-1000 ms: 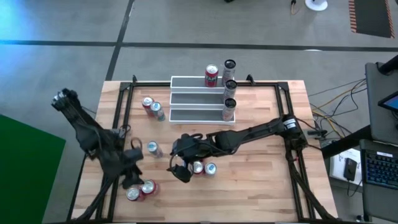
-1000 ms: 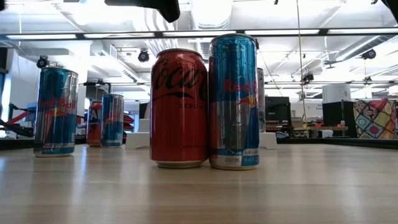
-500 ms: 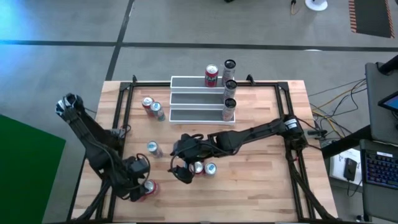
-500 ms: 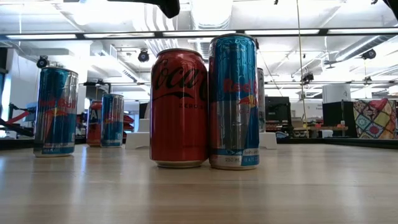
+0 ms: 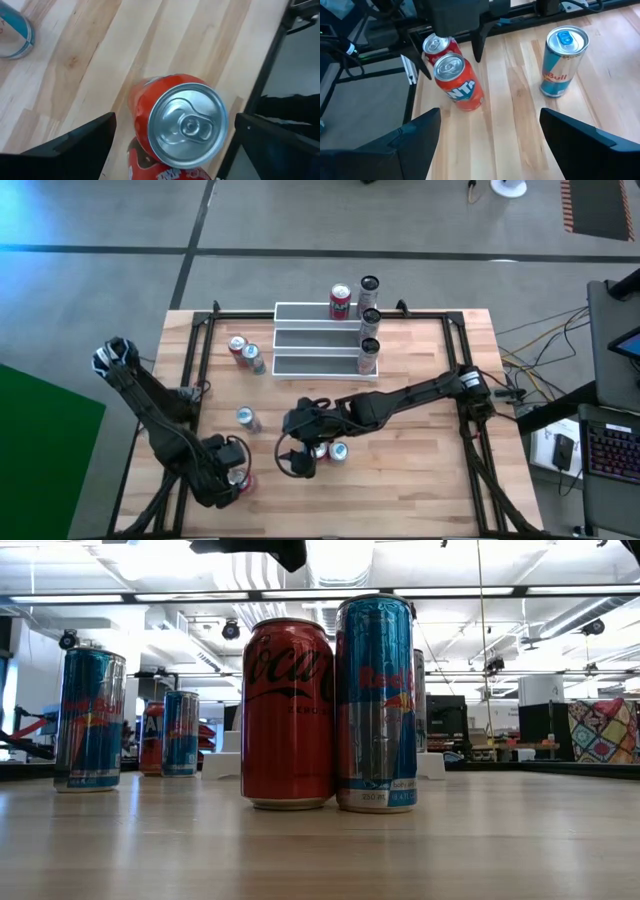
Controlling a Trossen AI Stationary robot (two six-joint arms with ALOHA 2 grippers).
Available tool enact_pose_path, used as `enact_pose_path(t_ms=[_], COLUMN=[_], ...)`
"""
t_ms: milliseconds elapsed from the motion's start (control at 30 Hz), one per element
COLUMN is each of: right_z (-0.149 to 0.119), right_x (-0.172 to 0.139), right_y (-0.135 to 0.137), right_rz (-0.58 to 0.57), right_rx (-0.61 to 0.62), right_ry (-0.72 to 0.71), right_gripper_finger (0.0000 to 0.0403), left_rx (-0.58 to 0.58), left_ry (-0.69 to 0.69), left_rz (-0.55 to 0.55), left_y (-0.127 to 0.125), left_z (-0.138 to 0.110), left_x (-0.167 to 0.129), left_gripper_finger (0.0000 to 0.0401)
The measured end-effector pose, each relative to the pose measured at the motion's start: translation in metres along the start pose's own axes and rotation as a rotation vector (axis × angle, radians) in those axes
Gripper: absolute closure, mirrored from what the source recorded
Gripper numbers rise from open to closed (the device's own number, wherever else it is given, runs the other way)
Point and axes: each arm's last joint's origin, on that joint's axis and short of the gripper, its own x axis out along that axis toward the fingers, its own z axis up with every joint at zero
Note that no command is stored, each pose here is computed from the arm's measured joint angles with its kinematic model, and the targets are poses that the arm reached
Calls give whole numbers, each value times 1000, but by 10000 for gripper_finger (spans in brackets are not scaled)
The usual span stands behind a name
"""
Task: Place canned beverage on shelf
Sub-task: Put the bottom orange soda can on the middle tier of the shelf aligned with the other orange soda can
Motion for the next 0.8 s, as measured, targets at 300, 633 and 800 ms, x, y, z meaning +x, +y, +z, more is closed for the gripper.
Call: enact_pose_path(t_ms=[300,633,800], right_z=[-9,-26,-34], right_x=[32,104,130], right_y=[0,-1,2], right_rz=[67,179,185], right_rx=[-93,-257,-280], right_ry=[-49,-107,-73], right_gripper_finger=[74,74,74], left_rx=[81,185,185], left_ry=[0,60,127], left_rz=[-7,93,95], left_y=[-11,-14,-12], left_z=[3,12,8], left_x=[-2,-49,-43], left_gripper_finger=[27,45,55])
